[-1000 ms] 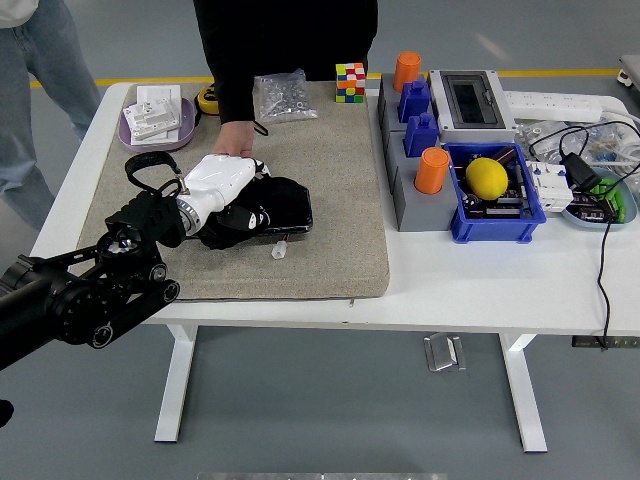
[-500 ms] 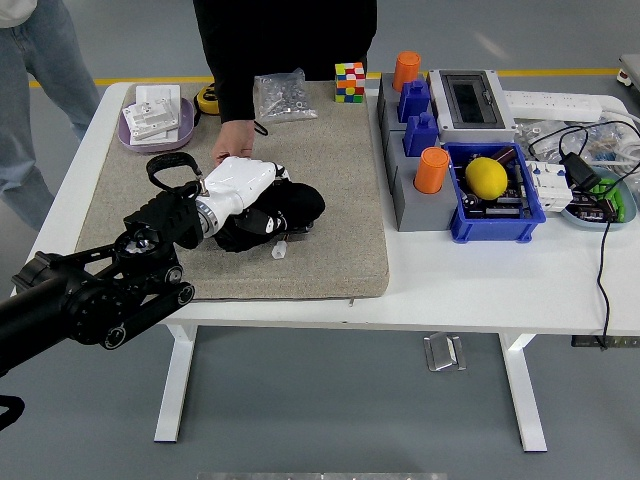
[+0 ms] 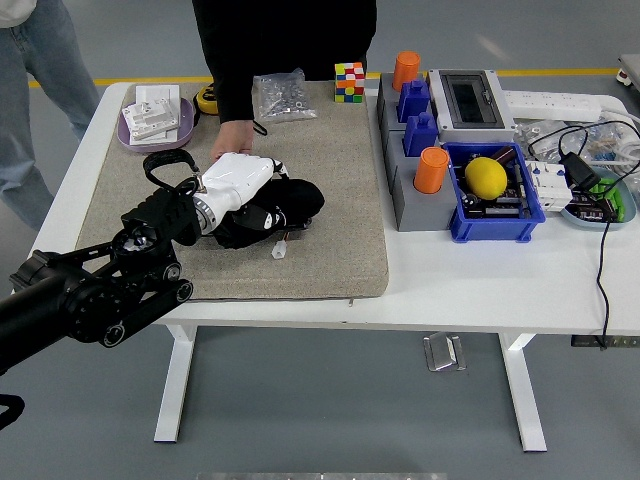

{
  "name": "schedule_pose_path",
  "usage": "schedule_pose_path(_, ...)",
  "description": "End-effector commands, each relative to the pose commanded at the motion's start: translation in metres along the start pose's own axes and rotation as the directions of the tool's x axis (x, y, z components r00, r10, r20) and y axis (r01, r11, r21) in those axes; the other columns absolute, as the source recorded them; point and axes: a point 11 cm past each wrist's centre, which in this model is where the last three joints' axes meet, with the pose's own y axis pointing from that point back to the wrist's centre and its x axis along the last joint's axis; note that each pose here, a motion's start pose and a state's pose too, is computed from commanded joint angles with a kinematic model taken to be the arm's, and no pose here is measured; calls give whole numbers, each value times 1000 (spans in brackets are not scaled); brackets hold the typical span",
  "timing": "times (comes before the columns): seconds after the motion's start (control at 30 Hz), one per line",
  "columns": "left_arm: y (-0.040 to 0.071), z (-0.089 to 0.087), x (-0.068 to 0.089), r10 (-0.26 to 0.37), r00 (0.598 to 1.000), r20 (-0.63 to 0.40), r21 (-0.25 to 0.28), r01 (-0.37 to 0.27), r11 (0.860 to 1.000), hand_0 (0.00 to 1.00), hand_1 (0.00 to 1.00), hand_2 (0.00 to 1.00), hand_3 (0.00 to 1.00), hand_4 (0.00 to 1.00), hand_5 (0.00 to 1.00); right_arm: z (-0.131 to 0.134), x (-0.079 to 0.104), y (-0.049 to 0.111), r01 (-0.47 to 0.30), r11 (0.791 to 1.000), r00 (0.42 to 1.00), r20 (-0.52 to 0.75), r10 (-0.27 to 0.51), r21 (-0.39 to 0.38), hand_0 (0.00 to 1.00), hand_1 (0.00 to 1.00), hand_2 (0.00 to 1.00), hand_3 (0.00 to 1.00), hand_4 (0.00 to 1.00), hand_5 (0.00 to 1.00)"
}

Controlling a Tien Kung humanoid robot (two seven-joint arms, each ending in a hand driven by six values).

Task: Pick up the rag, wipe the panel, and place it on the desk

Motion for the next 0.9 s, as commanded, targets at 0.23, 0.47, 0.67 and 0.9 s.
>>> schedule_pose_path(0.23,2,-16,3,11,1000,1,40,-11,999,221,147,454,356,240,2,0,0,0,0,1000,1000,3,0,1,716,640,688,593,977,425)
schedule_pose_path(0.47,6,-36,5,19,1000,-5,84,-19,996,220,148,455,357,249,2,0,1,0,-2,1000,1000,8,2,1,716,641,688,593,977,425)
schedule_pose_path(0.67,7,-47,6,31,999,-15,111,-29,993,221,148,455,358,247,2,2,1,0,-2,1000,1000,9,2,-3,717,641,688,594,977,424)
schedule_pose_path(0.9,11,-60,7,33,999,-10,138,-31,990,219,147,454,356,243,2,2,1,0,-2,1000,1000,10,2,-2,717,641,688,593,977,423)
